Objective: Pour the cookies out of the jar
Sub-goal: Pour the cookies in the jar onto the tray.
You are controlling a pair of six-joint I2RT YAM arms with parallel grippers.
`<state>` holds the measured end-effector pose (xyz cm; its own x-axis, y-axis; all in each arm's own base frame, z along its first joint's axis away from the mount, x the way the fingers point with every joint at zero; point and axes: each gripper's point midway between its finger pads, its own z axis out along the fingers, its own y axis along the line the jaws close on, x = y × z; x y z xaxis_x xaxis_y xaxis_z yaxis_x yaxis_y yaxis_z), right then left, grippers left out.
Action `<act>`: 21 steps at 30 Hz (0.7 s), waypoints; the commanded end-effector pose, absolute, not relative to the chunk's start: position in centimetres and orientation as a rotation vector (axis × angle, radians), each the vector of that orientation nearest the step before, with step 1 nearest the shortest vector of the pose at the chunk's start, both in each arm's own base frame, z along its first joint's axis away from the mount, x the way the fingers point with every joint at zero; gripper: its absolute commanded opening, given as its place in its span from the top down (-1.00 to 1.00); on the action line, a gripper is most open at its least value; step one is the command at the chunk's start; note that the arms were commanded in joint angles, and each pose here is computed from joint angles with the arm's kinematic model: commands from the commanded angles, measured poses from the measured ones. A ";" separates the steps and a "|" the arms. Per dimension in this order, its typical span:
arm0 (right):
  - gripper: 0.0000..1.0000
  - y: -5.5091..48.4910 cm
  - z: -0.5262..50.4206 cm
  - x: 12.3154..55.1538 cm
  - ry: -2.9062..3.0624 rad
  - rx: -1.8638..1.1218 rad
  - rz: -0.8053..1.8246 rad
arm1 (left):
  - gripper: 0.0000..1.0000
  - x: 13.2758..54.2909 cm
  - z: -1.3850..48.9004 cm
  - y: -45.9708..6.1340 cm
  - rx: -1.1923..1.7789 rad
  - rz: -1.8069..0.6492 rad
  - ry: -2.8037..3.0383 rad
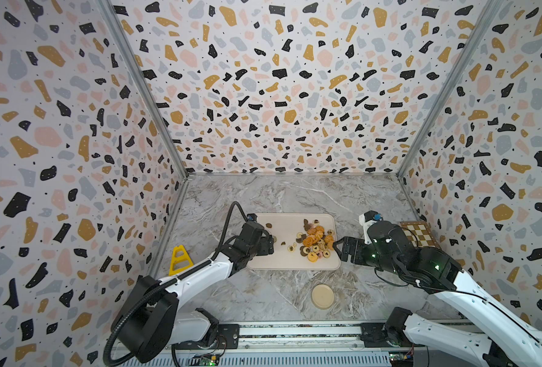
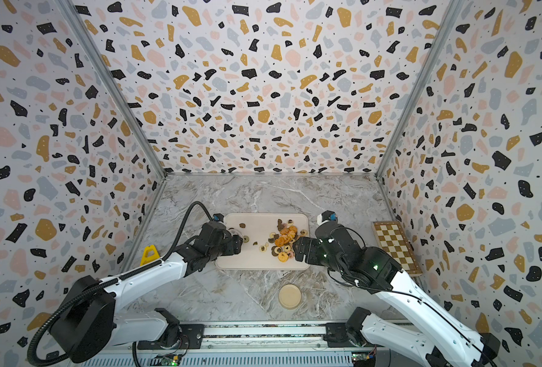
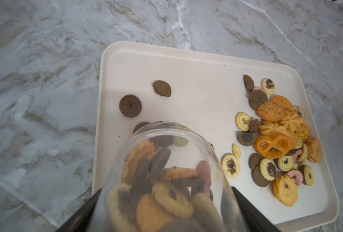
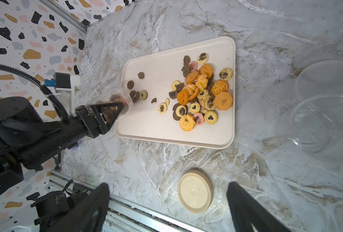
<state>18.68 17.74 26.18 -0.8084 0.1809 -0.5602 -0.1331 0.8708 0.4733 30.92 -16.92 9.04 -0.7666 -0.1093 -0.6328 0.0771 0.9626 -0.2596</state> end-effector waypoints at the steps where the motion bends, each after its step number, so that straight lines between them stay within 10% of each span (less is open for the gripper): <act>1: -0.86 17.5 27.5 18.7 2.405 0.042 0.683 | 1.00 33.2 10.7 -18.2 -0.033 -0.413 2.341; 21: -0.86 16.3 27.2 18.1 2.400 0.072 0.664 | 1.00 32.2 9.7 -17.4 -0.135 -0.378 2.414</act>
<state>18.22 17.11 26.96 -0.8033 0.1967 -0.5621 -0.1270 0.8656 0.4844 30.67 -17.01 7.35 -0.8124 -0.1497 -0.5636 0.0104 0.9626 -0.2707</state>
